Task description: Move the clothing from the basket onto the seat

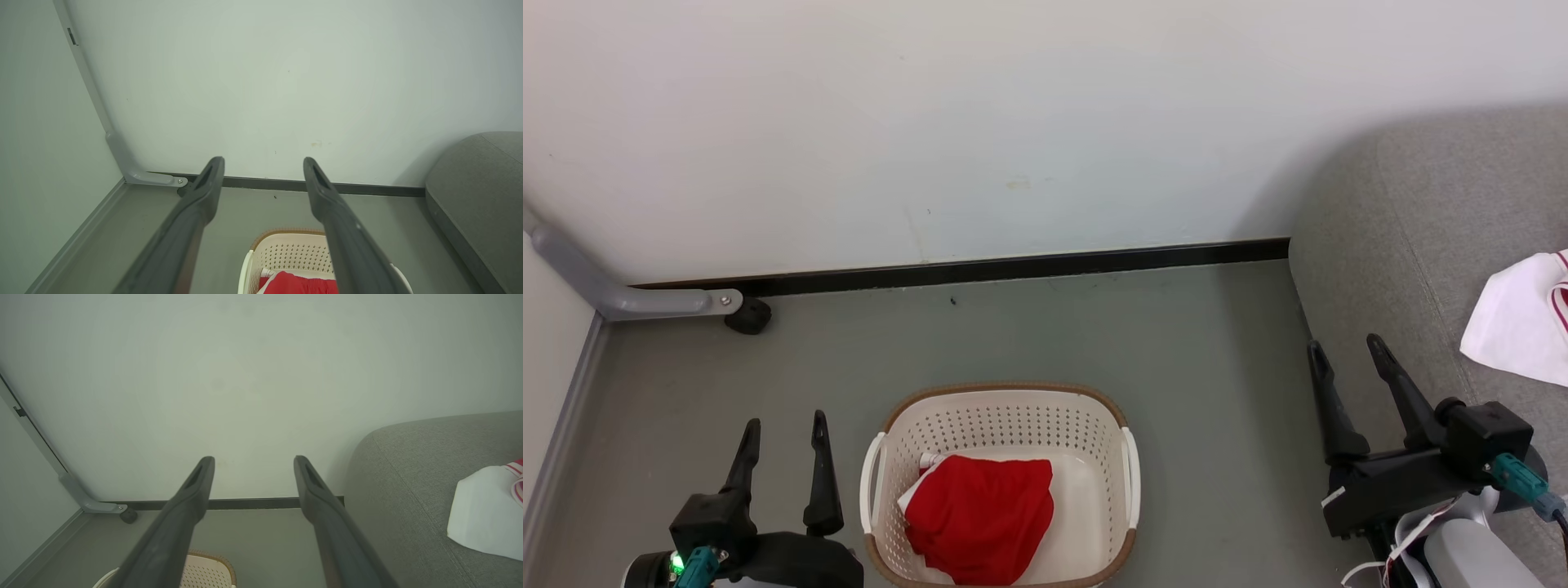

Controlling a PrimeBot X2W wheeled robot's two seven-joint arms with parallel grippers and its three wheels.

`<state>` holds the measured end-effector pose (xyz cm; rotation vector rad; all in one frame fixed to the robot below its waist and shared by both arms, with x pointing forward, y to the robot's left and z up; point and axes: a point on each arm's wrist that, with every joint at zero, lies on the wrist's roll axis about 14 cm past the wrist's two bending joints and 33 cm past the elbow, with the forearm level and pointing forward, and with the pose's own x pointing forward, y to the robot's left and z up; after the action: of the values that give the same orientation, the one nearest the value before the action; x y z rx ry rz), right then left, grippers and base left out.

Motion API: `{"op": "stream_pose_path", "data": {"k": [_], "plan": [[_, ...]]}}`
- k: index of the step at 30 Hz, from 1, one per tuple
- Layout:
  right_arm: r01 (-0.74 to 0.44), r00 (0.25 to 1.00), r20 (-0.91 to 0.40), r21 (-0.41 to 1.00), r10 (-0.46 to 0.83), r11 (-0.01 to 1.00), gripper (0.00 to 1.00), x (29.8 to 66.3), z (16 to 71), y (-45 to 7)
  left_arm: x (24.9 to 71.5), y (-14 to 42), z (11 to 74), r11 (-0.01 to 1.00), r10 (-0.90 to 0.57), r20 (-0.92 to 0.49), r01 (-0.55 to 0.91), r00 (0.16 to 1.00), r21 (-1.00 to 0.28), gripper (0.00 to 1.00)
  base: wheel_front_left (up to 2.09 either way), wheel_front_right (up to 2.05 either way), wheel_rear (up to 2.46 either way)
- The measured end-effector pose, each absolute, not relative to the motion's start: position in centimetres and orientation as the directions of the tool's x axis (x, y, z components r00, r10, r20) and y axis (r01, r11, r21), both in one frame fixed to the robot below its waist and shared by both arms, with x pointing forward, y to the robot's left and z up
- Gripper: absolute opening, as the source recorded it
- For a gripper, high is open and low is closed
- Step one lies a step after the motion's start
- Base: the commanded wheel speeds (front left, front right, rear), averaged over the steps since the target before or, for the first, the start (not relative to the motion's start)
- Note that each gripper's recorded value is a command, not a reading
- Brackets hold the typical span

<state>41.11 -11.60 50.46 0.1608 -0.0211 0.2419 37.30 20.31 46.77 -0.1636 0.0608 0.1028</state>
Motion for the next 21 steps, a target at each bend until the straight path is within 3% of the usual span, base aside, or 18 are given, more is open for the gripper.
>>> {"op": "stream_pose_path", "data": {"k": [10,21], "plan": [[-0.244,0.969,0.070,0.155,0.235,0.957,1.00,41.3,51.4,-11.6,37.4,19.9,47.1,0.980,0.096,-0.057,-0.104,0.994,-0.168,1.00,0.00,0.00,0.00],[-0.250,0.968,0.069,0.151,0.242,0.956,1.00,42.0,50.9,-11.4,37.7,17.9,44.1,0.979,0.028,-0.138,-0.055,0.990,-0.195,1.00,0.00,0.00,0.00]]}}
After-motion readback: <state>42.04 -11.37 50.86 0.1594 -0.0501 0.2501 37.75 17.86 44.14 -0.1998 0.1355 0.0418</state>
